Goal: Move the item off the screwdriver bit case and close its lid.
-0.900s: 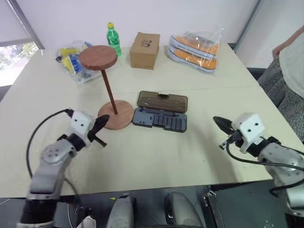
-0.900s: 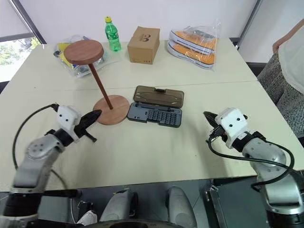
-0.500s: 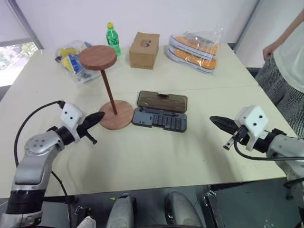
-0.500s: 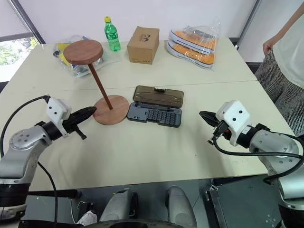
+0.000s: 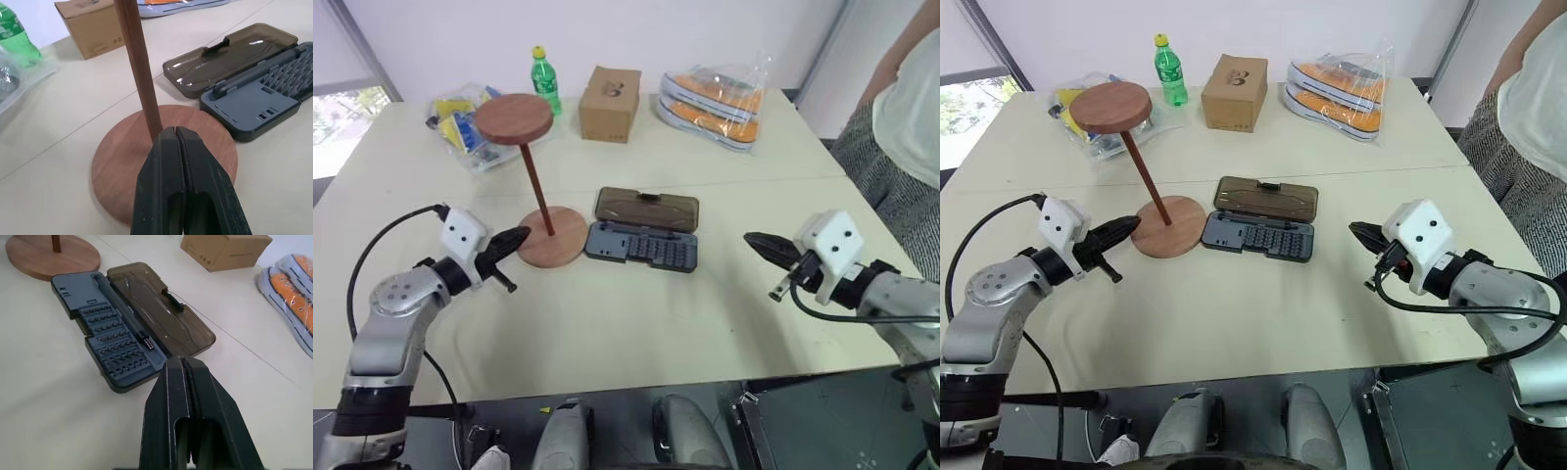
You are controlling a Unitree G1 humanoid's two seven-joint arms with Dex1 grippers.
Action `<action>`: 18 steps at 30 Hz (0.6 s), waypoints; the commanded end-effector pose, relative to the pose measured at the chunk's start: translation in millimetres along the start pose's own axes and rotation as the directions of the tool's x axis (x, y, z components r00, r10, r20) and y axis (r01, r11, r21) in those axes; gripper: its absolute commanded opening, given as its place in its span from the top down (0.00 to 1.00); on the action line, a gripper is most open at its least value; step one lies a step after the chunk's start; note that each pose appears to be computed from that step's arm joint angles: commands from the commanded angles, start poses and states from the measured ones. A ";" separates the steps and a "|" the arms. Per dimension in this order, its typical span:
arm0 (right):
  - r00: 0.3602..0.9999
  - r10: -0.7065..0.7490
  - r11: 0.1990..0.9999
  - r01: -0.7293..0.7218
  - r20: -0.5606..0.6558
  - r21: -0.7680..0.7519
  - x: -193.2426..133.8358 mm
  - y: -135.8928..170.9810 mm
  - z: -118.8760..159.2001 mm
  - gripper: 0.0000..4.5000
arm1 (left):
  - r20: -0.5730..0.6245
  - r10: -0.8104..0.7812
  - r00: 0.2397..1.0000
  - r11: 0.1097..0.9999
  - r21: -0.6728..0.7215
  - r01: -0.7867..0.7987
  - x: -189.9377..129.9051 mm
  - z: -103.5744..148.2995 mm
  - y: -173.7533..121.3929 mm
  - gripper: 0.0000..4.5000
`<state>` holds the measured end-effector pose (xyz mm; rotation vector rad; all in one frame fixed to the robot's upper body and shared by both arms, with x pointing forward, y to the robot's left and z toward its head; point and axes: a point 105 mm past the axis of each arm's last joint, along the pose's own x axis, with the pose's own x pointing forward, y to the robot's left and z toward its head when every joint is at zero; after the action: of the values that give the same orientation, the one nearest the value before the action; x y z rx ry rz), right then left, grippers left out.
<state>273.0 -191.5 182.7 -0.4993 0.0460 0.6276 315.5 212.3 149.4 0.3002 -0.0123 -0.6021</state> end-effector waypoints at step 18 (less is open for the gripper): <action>0.998 0.019 0.999 -0.017 0.062 -0.041 7.9 1.7 14.3 1.00 | 0.102 0.122 0.987 0.992 -0.037 -0.119 -4.5 22.0 11.4 1.00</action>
<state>276.9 -182.0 182.7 -0.5005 0.0289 0.6597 319.0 215.9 159.2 0.2259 -0.0670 -0.5099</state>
